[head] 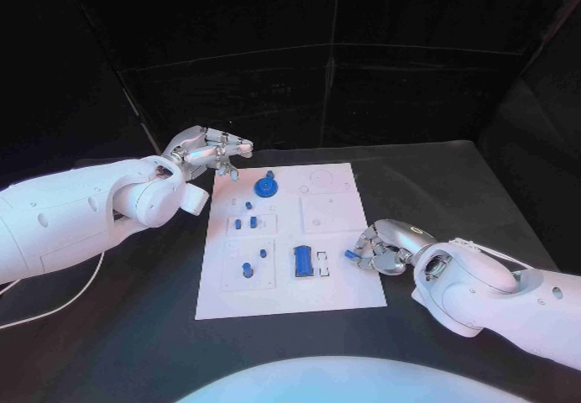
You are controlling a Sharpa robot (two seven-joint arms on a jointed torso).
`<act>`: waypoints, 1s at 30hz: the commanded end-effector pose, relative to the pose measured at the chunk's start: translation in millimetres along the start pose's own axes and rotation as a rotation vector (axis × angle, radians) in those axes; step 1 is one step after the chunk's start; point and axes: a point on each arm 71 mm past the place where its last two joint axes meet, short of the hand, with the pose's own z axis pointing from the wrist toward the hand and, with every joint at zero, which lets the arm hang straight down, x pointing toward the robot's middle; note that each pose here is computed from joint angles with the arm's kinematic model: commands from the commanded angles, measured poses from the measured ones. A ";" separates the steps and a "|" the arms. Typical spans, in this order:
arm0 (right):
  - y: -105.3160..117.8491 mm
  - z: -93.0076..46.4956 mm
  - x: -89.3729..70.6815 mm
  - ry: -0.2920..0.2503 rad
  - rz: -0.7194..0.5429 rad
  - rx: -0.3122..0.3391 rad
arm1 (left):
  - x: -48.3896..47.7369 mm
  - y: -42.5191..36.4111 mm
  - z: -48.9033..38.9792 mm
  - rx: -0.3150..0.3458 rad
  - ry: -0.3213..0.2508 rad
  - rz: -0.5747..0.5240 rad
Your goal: Assemble the parts on the task board
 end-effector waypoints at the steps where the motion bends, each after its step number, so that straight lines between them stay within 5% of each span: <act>1: 5.4 0.4 -0.7 -0.019 0.123 -0.005 | 1.0 -0.8 0.5 0.003 0.011 -0.005; 30: 34.0 21.6 23.6 0.123 0.179 -0.002 | 3.1 -0.6 -0.1 -0.002 0.020 -0.007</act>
